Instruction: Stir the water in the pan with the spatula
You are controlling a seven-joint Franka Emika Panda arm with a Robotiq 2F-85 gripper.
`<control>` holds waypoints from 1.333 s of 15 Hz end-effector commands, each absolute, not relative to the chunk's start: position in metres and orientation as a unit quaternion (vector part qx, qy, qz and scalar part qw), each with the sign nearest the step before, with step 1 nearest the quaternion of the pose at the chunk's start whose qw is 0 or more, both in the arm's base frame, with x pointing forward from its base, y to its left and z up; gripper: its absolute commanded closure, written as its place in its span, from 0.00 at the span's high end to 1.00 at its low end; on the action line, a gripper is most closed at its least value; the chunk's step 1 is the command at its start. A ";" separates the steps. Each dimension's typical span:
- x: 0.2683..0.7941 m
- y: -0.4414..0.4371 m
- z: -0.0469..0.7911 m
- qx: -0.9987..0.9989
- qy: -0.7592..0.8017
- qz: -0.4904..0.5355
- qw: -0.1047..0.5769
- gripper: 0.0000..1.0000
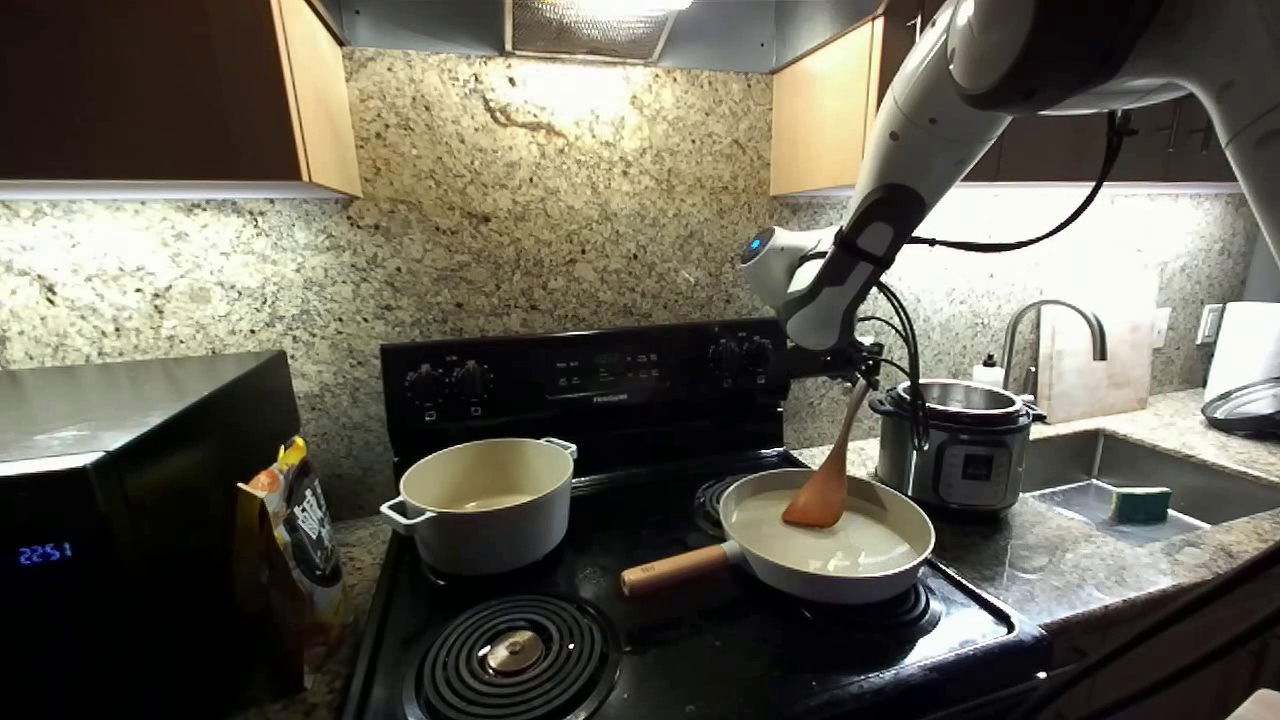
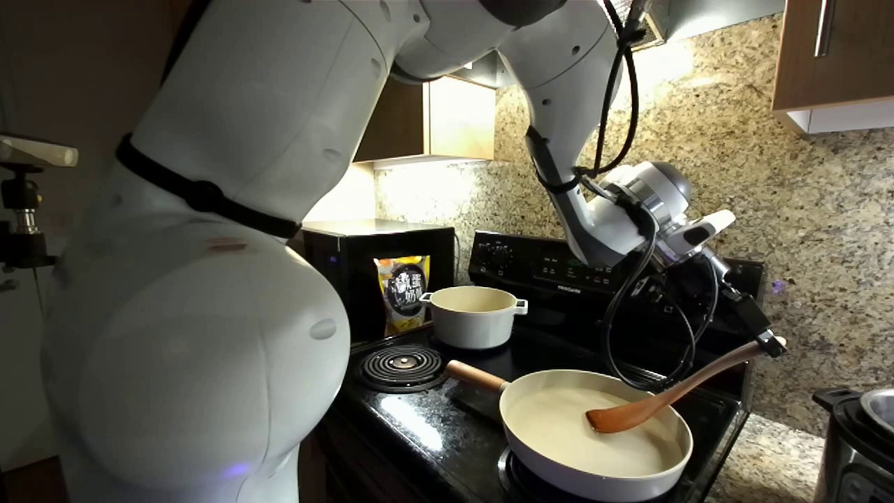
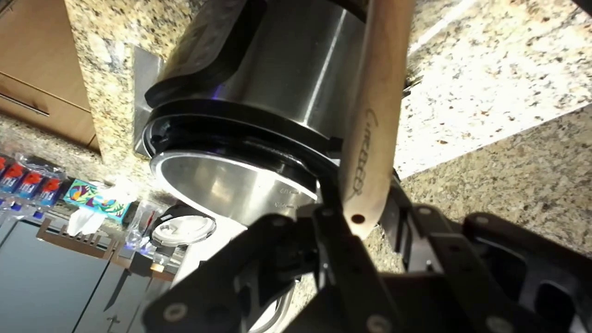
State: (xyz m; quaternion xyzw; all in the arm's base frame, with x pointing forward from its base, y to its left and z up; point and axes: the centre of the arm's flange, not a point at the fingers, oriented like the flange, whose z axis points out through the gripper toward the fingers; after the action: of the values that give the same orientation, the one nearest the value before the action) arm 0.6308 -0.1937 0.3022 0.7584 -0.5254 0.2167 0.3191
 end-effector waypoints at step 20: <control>0.578 -0.153 0.256 0.809 -0.487 0.169 0.283 0.07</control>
State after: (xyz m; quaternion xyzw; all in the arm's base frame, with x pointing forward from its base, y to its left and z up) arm 0.6036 -0.1468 0.2498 0.8077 -0.4777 0.1750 0.2980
